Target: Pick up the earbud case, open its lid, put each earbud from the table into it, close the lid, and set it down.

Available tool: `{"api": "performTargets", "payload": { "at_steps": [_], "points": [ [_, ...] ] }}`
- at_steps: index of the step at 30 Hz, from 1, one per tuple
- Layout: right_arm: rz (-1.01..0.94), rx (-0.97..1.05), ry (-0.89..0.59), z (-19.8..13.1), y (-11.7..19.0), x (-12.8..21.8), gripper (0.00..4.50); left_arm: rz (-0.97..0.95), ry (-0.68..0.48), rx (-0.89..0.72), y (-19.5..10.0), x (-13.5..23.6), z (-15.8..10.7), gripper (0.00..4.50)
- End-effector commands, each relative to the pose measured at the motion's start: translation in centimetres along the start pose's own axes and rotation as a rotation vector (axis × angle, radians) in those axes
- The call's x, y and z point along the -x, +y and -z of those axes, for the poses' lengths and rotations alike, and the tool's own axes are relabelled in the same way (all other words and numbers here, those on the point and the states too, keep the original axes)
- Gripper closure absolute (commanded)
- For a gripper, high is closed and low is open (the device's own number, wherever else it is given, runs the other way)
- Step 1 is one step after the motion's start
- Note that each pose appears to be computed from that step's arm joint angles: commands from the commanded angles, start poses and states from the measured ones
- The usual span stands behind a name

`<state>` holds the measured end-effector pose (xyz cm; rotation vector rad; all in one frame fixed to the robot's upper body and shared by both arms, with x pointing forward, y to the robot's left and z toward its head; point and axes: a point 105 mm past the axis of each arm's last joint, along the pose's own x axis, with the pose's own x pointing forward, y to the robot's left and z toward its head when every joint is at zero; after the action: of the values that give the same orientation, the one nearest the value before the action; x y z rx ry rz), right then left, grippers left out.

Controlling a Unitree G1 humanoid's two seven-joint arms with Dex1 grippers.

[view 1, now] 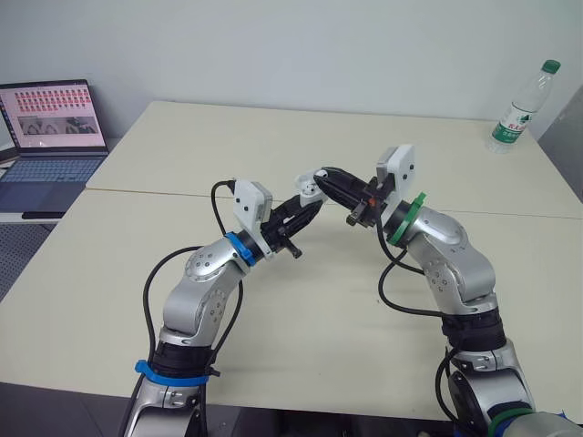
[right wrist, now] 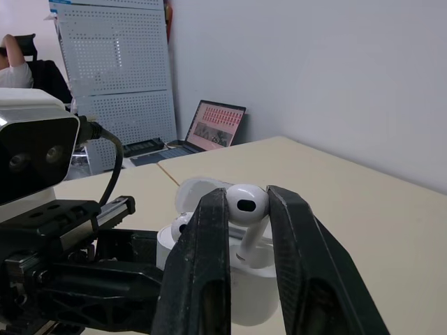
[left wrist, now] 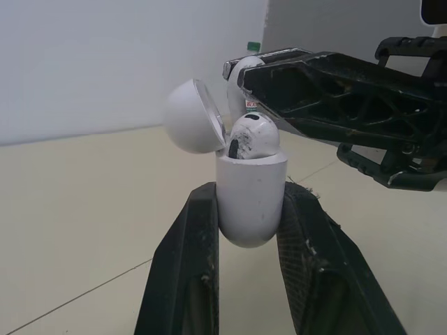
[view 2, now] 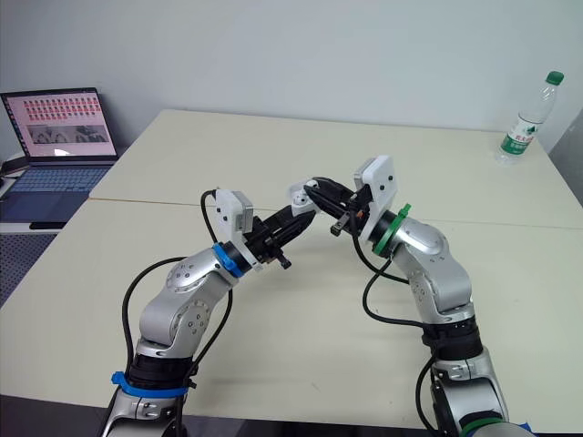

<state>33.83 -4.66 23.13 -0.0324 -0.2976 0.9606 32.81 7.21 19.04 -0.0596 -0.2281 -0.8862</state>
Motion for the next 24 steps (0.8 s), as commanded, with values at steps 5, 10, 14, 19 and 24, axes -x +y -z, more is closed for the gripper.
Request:
{"api": "performTargets", "payload": {
  "at_steps": [5,10,14,19,24],
  "points": [
    [0.004,0.065,-0.01,-0.9,-0.7,0.5,4.07,0.038,-0.075,-0.046,-0.7,-0.2,-2.2,3.74],
    [-0.018,0.072,0.002,-0.6,-0.3,0.8,4.07,0.037,-0.075,-0.048,-0.7,-0.1,-2.1,3.74],
    [-0.035,0.061,0.004,-0.6,0.0,0.7,2.7,0.037,-0.07,-0.05,-0.7,0.1,-1.9,3.74],
    [-0.057,0.027,-0.016,-1.7,-0.3,0.9,2.08,0.033,-0.064,-0.049,-0.6,0.4,-1.7,3.74],
    [-0.141,-0.076,-0.03,-3.7,-0.9,2.9,2.08,0.035,-0.053,-0.045,-0.8,0.6,-1.4,3.74]
  ]
}}
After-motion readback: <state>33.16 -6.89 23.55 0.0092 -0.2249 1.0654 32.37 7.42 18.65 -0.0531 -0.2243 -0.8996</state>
